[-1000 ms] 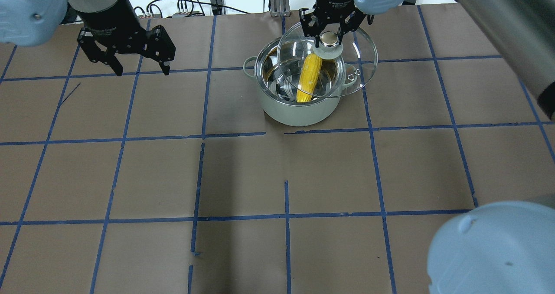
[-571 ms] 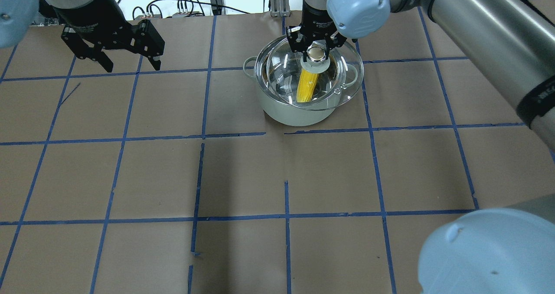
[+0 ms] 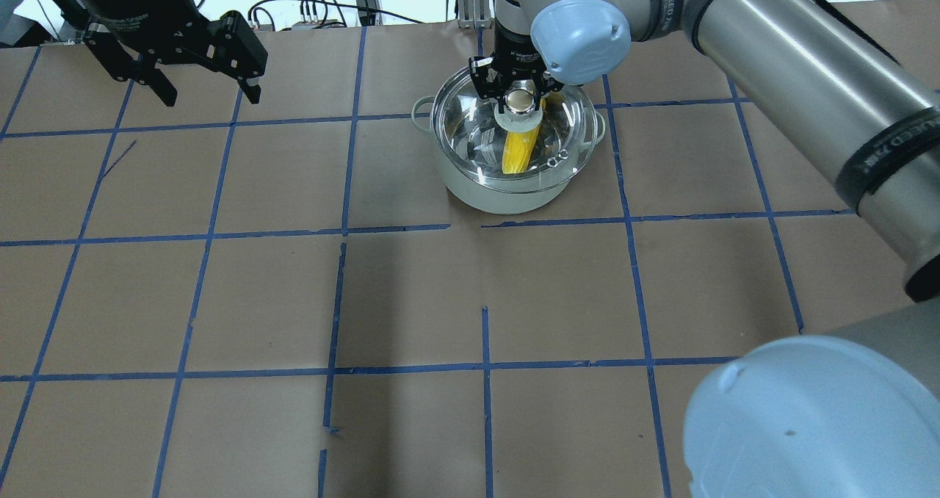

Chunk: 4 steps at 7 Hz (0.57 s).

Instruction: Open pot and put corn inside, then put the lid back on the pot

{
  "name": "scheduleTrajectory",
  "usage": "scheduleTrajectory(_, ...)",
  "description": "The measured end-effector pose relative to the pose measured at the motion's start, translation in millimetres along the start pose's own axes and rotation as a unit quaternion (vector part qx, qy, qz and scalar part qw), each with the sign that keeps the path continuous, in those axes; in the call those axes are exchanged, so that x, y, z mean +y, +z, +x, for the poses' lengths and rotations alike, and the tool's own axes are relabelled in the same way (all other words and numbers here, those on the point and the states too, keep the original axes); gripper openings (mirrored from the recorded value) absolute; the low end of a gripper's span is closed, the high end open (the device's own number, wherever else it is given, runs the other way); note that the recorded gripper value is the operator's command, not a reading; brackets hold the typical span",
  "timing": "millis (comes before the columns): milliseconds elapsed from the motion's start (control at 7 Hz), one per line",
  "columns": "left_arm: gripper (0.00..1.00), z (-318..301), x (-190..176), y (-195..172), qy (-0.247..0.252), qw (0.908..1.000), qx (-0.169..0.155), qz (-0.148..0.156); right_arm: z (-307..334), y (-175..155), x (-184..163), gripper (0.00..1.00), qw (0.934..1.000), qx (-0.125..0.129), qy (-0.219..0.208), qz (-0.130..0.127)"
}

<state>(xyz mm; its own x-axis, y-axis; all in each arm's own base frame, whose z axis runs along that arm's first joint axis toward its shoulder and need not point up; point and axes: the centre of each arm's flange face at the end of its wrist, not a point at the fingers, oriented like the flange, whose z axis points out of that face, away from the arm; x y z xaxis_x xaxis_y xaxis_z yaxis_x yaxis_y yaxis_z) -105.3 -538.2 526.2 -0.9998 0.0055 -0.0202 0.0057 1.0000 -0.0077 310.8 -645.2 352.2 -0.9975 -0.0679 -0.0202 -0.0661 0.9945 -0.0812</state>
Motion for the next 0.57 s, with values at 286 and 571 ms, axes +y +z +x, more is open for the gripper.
scheduleTrajectory(286,1.0,0.1,-0.8,1.0,0.0,1.0,0.003,-0.001,-1.0,3.8,-2.4,0.06,1.0,-0.001,0.0,0.002)
scheduleTrajectory(571,1.0,0.5,-0.4,2.4,-0.001,1.0,0.003,-0.002,-1.4,3.1,-4.3,0.06,1.0,-0.001,0.0,0.006)
